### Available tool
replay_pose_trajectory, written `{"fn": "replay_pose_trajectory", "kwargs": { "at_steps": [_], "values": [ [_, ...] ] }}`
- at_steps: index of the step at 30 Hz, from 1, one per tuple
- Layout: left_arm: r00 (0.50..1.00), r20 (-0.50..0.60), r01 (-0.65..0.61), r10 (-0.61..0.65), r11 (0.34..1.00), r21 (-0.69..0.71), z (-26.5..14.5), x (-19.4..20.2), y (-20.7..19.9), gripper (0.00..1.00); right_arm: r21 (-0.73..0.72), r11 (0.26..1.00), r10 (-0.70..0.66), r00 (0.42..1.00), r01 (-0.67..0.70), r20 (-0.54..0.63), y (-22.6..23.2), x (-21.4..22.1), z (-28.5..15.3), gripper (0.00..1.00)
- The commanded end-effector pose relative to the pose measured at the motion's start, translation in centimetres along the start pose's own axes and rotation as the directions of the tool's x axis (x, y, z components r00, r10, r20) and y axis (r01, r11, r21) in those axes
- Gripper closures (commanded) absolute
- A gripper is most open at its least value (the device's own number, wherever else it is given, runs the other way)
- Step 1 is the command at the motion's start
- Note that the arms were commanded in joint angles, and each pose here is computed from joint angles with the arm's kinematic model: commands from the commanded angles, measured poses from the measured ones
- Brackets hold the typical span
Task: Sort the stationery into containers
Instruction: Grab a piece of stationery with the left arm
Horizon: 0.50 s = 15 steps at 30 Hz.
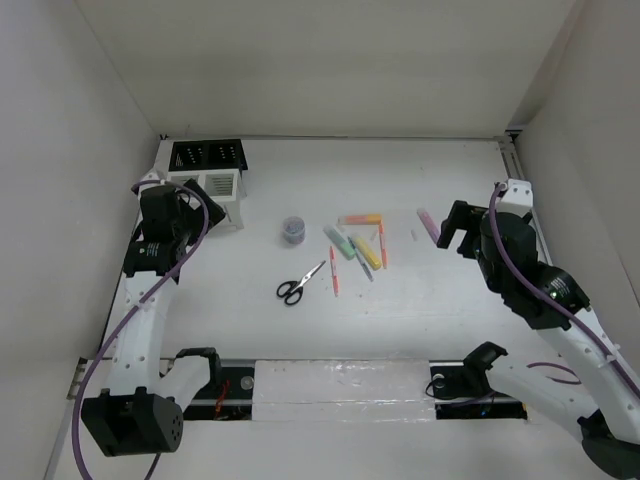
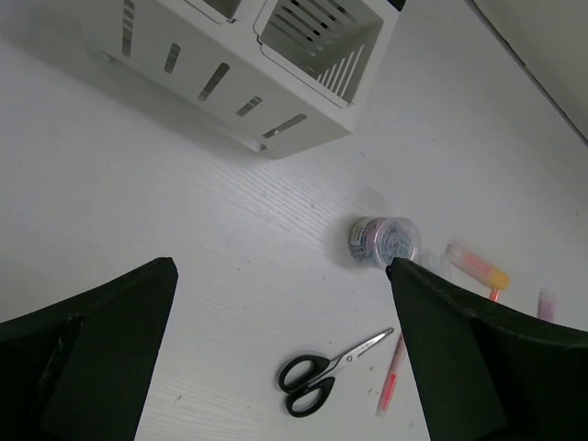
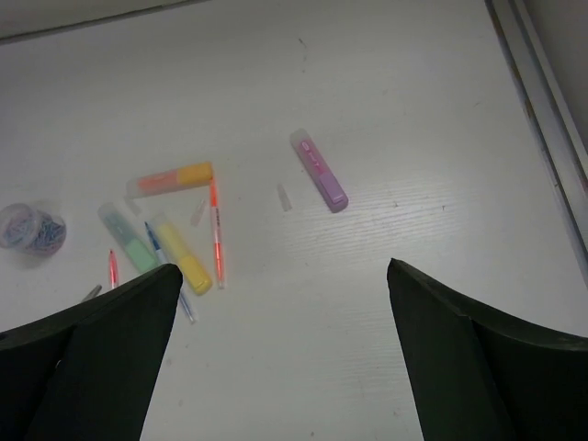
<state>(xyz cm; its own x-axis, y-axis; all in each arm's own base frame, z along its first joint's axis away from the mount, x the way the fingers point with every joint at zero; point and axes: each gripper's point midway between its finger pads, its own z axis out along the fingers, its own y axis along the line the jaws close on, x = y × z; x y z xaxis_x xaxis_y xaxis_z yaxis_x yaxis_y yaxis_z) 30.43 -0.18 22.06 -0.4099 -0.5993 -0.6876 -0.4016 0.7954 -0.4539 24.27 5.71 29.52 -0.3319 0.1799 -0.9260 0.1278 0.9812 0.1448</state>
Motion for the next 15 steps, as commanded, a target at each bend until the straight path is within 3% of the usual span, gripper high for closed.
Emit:
{"fn": "replay_pose_trajectory", "kwargs": {
  "at_steps": [1, 9, 15],
  "values": [
    [1.000, -0.005, -0.011, 0.011, 0.999, 0.039, 0.1, 0.1, -0.5, 0.00, 0.014, 0.999, 0.040, 0.998, -0.041, 0.056, -0.2, -2.1, -0.4, 0.00],
    [0.998, -0.045, -0.027, 0.033, 0.992, 0.121, 0.2, 1.1, -1.7, 0.00, -0.027, 1.000, 0.014, 1.000, -0.013, 0.012, 0.8, -1.1, 0.6, 0.00],
    [0.992, -0.096, -0.060, 0.082, 0.975, 0.214, 0.3, 2.8, -3.4, 0.00, -0.169, 0.981, -0.126, 0.980, 0.100, -0.152, 4.5, 2.8, 4.0, 0.00]
  ]
}}
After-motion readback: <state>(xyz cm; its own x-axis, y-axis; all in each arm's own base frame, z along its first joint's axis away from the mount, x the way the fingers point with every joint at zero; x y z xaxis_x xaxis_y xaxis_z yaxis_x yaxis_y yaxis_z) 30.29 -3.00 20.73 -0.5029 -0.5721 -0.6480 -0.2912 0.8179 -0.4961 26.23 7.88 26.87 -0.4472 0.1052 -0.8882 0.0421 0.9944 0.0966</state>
